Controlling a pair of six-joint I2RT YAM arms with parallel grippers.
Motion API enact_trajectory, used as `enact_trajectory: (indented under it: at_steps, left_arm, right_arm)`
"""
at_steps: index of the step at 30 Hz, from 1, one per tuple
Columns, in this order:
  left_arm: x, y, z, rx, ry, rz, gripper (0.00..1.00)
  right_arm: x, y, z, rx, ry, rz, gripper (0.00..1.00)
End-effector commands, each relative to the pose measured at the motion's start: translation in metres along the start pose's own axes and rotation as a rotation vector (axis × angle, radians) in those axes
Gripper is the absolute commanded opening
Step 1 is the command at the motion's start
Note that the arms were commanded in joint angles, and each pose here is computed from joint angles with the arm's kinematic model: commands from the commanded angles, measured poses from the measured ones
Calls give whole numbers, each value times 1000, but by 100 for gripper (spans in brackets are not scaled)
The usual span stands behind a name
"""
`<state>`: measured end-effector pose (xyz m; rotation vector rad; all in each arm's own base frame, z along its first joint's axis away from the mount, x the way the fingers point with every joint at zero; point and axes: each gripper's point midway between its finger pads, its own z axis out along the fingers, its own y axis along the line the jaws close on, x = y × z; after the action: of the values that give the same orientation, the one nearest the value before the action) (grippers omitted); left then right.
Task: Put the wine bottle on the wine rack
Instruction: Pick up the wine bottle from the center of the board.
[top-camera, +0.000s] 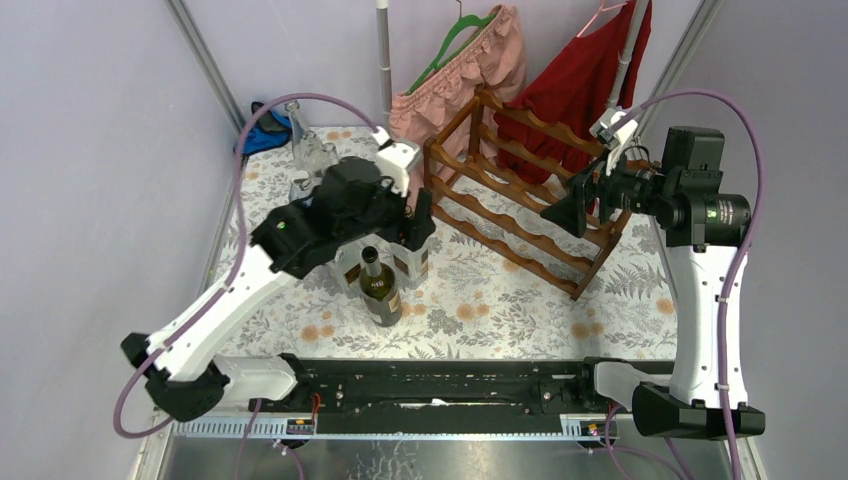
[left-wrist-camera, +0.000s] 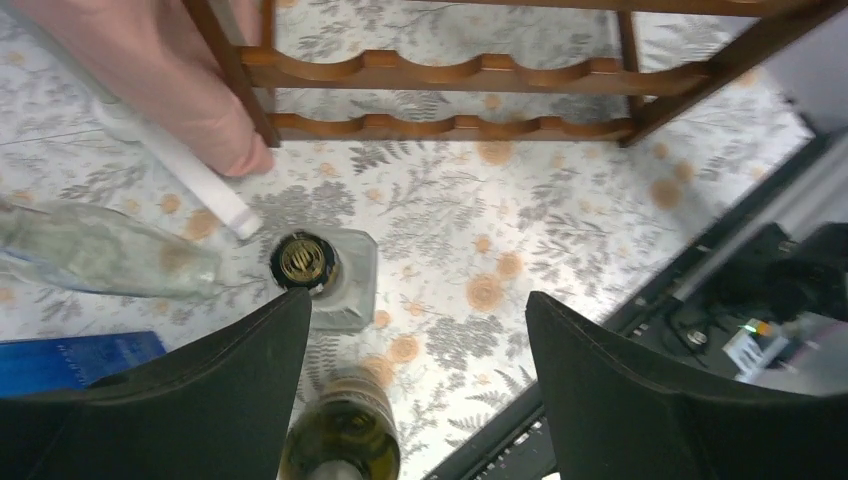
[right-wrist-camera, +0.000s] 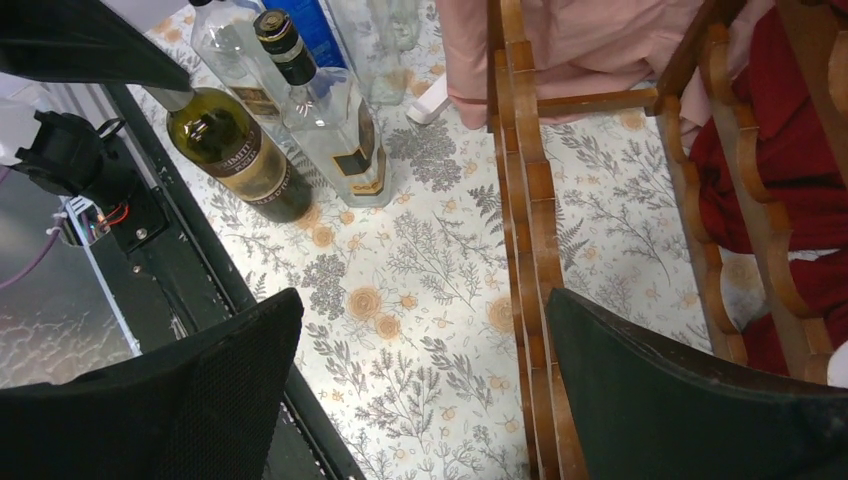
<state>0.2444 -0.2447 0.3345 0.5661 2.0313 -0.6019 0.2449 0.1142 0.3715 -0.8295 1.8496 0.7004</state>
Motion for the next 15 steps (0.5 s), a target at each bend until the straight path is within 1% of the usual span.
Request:
enact_trajectory:
  at_steps: [1,4,7,12,15]
  left_arm:
    - [-14,28,11,-235,3,90,85]
    - [-15,38,17,-296,15,116,85]
    - [-12,35,24,-281,35,128,85]
    - [9,41,36,-304,130,149,84]
    - [9,38,30,-293,153,134,84]
  right_arm:
    - [-13,4,3,-35,-87,-68,100]
    - [-9,4,5,-44,-87,-63,100]
    - [-2,4,10,-67,-84,-40,100]
    - [5,6,15,-91,-83,-21,100]
    - [7,8,16,-110,-86,-18,100]
